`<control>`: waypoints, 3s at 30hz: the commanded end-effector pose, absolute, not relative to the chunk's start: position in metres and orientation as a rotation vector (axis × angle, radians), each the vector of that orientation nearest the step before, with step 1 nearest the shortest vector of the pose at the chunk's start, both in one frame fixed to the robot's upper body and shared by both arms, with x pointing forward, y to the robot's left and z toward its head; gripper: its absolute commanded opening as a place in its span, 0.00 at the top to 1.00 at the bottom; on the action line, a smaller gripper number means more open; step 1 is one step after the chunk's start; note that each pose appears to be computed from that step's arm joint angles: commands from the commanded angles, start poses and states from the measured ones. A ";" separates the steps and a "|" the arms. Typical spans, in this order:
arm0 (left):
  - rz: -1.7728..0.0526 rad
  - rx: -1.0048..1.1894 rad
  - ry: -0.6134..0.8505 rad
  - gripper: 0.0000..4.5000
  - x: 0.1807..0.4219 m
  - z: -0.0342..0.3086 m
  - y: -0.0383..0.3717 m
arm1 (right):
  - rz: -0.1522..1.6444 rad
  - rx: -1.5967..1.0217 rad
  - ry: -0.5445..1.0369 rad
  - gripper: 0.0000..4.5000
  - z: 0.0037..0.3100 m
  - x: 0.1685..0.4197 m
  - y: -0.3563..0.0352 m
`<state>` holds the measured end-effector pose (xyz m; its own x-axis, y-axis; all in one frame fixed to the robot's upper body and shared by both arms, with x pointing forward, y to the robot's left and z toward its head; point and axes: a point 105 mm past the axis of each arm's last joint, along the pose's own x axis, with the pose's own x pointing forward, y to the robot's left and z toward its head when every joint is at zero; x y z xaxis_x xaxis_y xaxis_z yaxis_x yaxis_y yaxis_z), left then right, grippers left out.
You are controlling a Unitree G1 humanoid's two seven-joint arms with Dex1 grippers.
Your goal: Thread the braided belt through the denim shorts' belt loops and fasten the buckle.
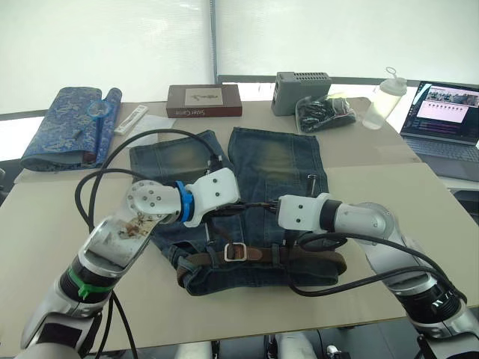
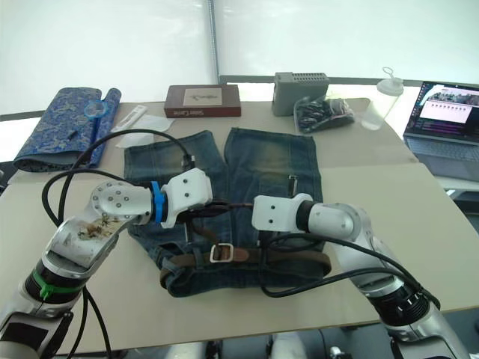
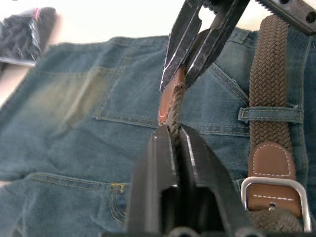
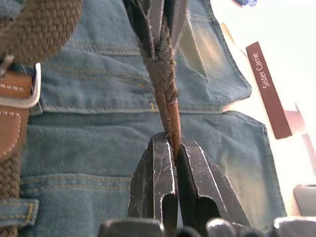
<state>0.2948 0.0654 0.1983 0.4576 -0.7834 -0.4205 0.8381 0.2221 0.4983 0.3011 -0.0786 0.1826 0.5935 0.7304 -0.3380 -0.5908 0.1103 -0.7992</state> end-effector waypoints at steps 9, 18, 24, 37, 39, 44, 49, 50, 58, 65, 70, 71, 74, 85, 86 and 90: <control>-1.094 0.690 0.239 0.76 0.296 0.212 0.064 | 0.987 -1.166 -0.274 1.00 0.202 0.293 -0.060; -1.117 0.735 0.246 0.56 0.299 0.209 0.057 | 0.976 -1.177 -0.274 1.00 0.204 0.295 -0.058; -1.121 0.744 0.237 0.74 0.302 0.208 0.054 | 0.977 -1.175 -0.274 1.00 0.204 0.295 -0.057; -0.987 0.568 0.178 1.00 0.317 0.204 0.072 | 1.040 -0.602 0.002 0.60 0.190 0.272 -0.077; -0.955 0.486 0.150 1.00 0.318 0.207 0.077 | 1.073 -0.540 0.058 0.60 0.177 0.268 -0.075; -0.907 0.394 0.098 1.00 0.316 0.215 0.090 | 1.155 -0.423 0.124 0.99 0.156 0.262 -0.059; -0.894 0.372 0.095 1.00 0.306 0.213 0.105 | 1.255 -0.361 0.163 0.99 0.139 0.261 -0.040; -0.889 0.364 0.098 1.00 0.304 0.212 0.107 | 1.277 -0.351 0.170 0.99 0.136 0.260 -0.037; -0.801 0.298 0.097 1.00 0.302 0.211 0.131 | 1.360 -0.343 0.201 0.99 0.120 0.271 -0.021; -0.731 0.275 0.124 1.00 0.300 0.197 0.153 | 1.395 -0.379 0.221 0.99 0.110 0.276 -0.021; -0.700 0.249 0.096 1.00 0.302 0.200 0.159 | 1.410 -0.381 0.233 0.99 0.105 0.276 -0.021; -0.698 0.229 0.084 1.00 0.302 0.201 0.160 | 1.412 -0.382 0.240 0.99 0.102 0.276 -0.019; -0.678 0.219 0.073 1.00 0.303 0.202 0.166 | 1.425 -0.401 0.266 0.99 0.092 0.275 -0.016; -0.692 0.190 -0.001 1.00 0.311 0.219 0.152 | 1.477 -0.416 0.369 0.99 0.069 0.274 -0.011; -0.697 0.181 -0.015 1.00 0.312 0.223 0.150 | 1.480 -0.415 0.381 0.99 0.067 0.274 -0.012; -0.727 0.167 -0.069 1.00 0.316 0.238 0.137 | 1.479 -0.427 0.408 0.99 0.063 0.276 -0.013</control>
